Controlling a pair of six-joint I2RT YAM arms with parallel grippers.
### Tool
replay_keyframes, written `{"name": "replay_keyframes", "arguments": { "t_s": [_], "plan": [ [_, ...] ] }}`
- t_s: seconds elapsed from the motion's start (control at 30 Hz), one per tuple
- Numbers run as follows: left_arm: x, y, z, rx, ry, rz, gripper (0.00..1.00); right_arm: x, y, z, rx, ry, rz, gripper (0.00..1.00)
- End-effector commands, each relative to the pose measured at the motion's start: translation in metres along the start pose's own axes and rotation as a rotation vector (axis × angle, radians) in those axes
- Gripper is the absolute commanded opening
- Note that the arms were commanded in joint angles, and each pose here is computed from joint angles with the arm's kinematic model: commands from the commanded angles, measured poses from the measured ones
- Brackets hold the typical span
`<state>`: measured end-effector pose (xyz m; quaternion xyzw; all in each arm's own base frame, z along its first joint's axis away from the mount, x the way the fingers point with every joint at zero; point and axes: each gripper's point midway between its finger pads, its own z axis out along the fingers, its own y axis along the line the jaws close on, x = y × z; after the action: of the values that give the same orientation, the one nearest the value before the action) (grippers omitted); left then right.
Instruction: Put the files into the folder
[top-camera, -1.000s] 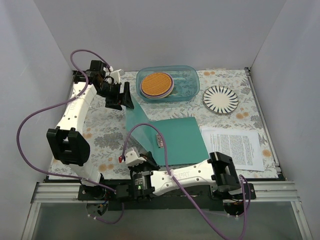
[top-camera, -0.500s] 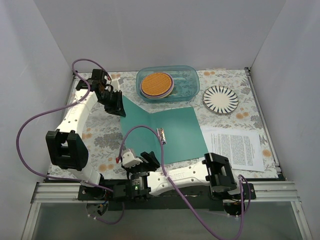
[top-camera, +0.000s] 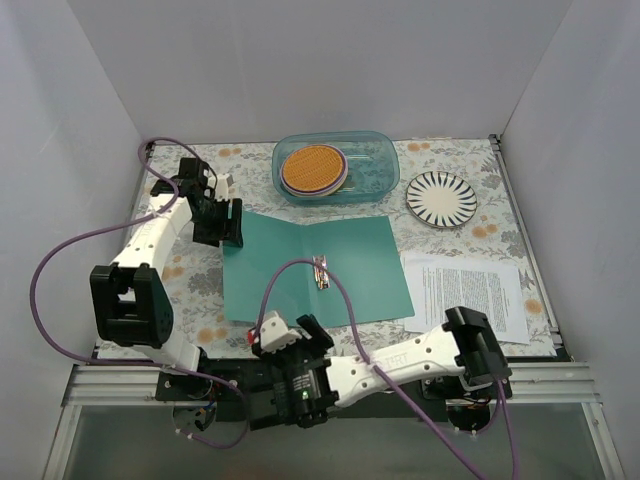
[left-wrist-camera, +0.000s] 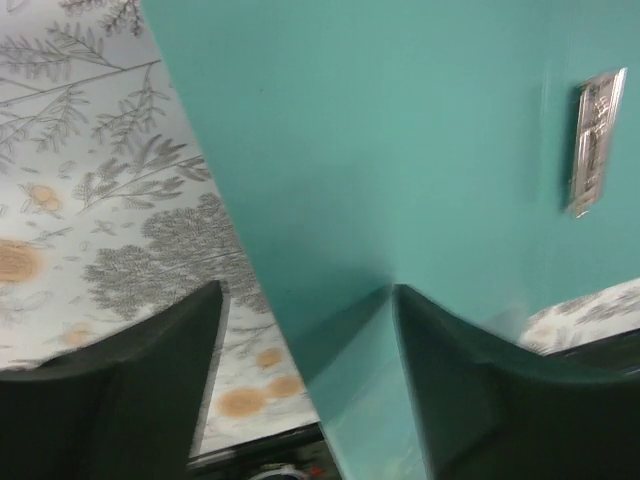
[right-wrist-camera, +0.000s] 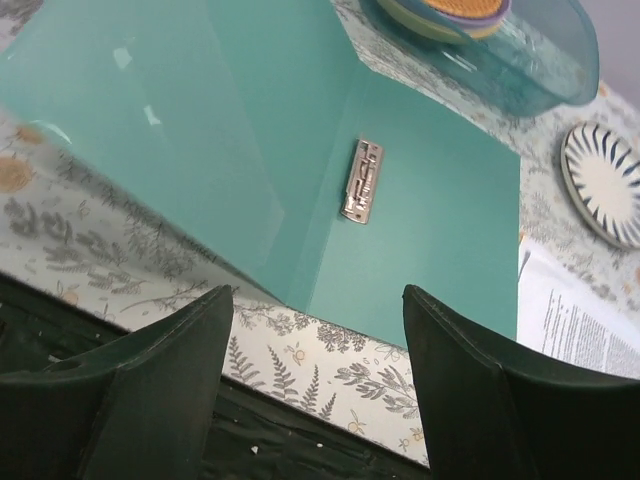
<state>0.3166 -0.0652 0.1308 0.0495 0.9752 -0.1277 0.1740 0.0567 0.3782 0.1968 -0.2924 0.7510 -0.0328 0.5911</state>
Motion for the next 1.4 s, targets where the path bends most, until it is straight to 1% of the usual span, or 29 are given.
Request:
{"name": "replay_keyframes", "arguments": {
  "t_s": [0.0, 0.03, 0.07, 0.1, 0.13, 0.17, 0.2, 0.23, 0.27, 0.3, 0.33, 0.4, 0.43, 0.47, 0.5, 0.57, 0.6, 0.63, 0.67, 0.7, 0.73, 0.77, 0.8, 0.93, 0.97, 1.1, 1.2, 1.27, 1.37],
  "plan": [
    [-0.013, 0.014, -0.030, -0.101, -0.135, 0.041, 0.98, -0.002, -0.058, 0.026, 0.099, 0.085, 0.210, 0.77],
    [-0.014, 0.019, -0.034, -0.133, -0.150, 0.038, 0.98, 0.003, -0.069, 0.038, 0.125, 0.116, 0.234, 0.77],
    [-0.018, 0.021, -0.040, -0.147, -0.174, 0.042, 0.98, -0.001, -0.068, 0.041, 0.091, 0.137, 0.328, 0.77],
    [-0.021, 0.023, -0.045, -0.159, -0.187, 0.056, 0.98, 0.017, -0.075, 0.048, 0.091, 0.168, 0.286, 0.77],
    [-0.025, 0.024, -0.052, -0.170, -0.210, 0.064, 0.98, 0.022, -0.085, 0.059, 0.108, 0.193, 0.325, 0.77],
    [-0.034, 0.026, -0.061, -0.190, -0.240, 0.070, 0.98, 0.018, -0.085, 0.061, 0.062, 0.209, 0.425, 0.77],
    [-0.036, 0.032, -0.066, -0.202, -0.244, 0.069, 0.98, 0.041, -0.091, 0.066, 0.068, 0.251, 0.405, 0.77],
    [-0.041, 0.033, -0.071, -0.208, -0.254, 0.073, 0.98, 0.050, -0.104, 0.078, 0.096, 0.288, 0.449, 0.77],
    [-0.045, 0.037, -0.076, -0.226, -0.265, 0.072, 0.98, 0.057, -0.107, 0.078, 0.077, 0.325, 0.497, 0.77],
    [-0.053, 0.039, -0.085, -0.235, -0.294, 0.073, 0.98, 0.075, -0.116, 0.081, 0.101, 0.363, 0.498, 0.77],
    [-0.057, 0.038, -0.091, -0.238, -0.309, 0.081, 0.98, 0.086, -0.128, 0.088, 0.137, 0.393, 0.516, 0.77],
    [-0.067, 0.028, -0.102, -0.203, -0.341, 0.094, 0.98, 0.099, -0.137, 0.090, 0.144, 0.434, 0.547, 0.77],
    [-0.069, 0.022, -0.103, -0.168, -0.340, 0.092, 0.98, 0.110, -0.147, 0.093, 0.167, 0.451, 0.541, 0.77],
    [-0.066, 0.013, -0.101, -0.117, -0.314, 0.090, 0.98, 0.113, -0.147, 0.095, 0.158, 0.460, 0.556, 0.77],
    [-0.068, -0.011, -0.102, 0.004, -0.310, 0.111, 0.98, 0.119, -0.153, 0.099, 0.172, 0.473, 0.566, 0.77],
    [-0.056, -0.040, -0.094, 0.127, -0.253, 0.143, 0.98, 0.133, -0.156, 0.102, 0.176, 0.507, 0.567, 0.78],
    [-0.044, -0.084, -0.094, 0.296, -0.226, 0.229, 0.98, 0.139, -0.162, 0.105, 0.193, 0.520, 0.581, 0.78],
    [-0.022, -0.100, -0.080, 0.369, -0.165, 0.275, 0.98, 0.141, -0.164, 0.106, 0.194, 0.523, 0.591, 0.78],
    [-0.023, -0.116, -0.075, 0.403, -0.208, 0.324, 0.98, 0.146, -0.165, 0.106, 0.190, 0.526, 0.593, 0.78],
    [-0.009, -0.136, -0.066, 0.402, -0.197, 0.383, 0.98, 0.148, -0.169, 0.108, 0.197, 0.526, 0.602, 0.78],
    [0.006, -0.140, -0.048, 0.390, -0.157, 0.397, 0.98, 0.148, -0.172, 0.107, 0.199, 0.522, 0.615, 0.78],
    [0.008, -0.148, -0.038, 0.385, -0.151, 0.403, 0.98, 0.151, -0.175, 0.108, 0.199, 0.524, 0.621, 0.78],
    [0.019, -0.157, -0.020, 0.387, -0.094, 0.418, 0.98, 0.154, -0.181, 0.110, 0.213, 0.522, 0.632, 0.78],
    [0.024, -0.169, 0.015, 0.357, -0.039, 0.402, 0.98, 0.152, -0.194, 0.109, 0.205, 0.496, 0.705, 0.78],
    [0.021, -0.174, 0.018, 0.356, -0.051, 0.412, 0.98, 0.152, -0.196, 0.108, 0.205, 0.492, 0.712, 0.78],
    [0.036, -0.197, 0.036, 0.376, -0.021, 0.464, 0.98, 0.151, -0.202, 0.100, 0.206, 0.482, 0.740, 0.78],
    [0.047, -0.198, 0.064, 0.275, 0.030, 0.474, 0.98, 0.148, -0.207, 0.093, 0.200, 0.473, 0.758, 0.78],
    [0.053, -0.196, 0.083, 0.236, 0.078, 0.418, 0.98, 0.141, -0.211, 0.087, 0.187, 0.448, 0.783, 0.79],
    [0.055, -0.195, 0.100, 0.202, 0.102, 0.370, 0.98, 0.136, -0.221, 0.080, 0.190, 0.412, 0.820, 0.79]
  ]
}}
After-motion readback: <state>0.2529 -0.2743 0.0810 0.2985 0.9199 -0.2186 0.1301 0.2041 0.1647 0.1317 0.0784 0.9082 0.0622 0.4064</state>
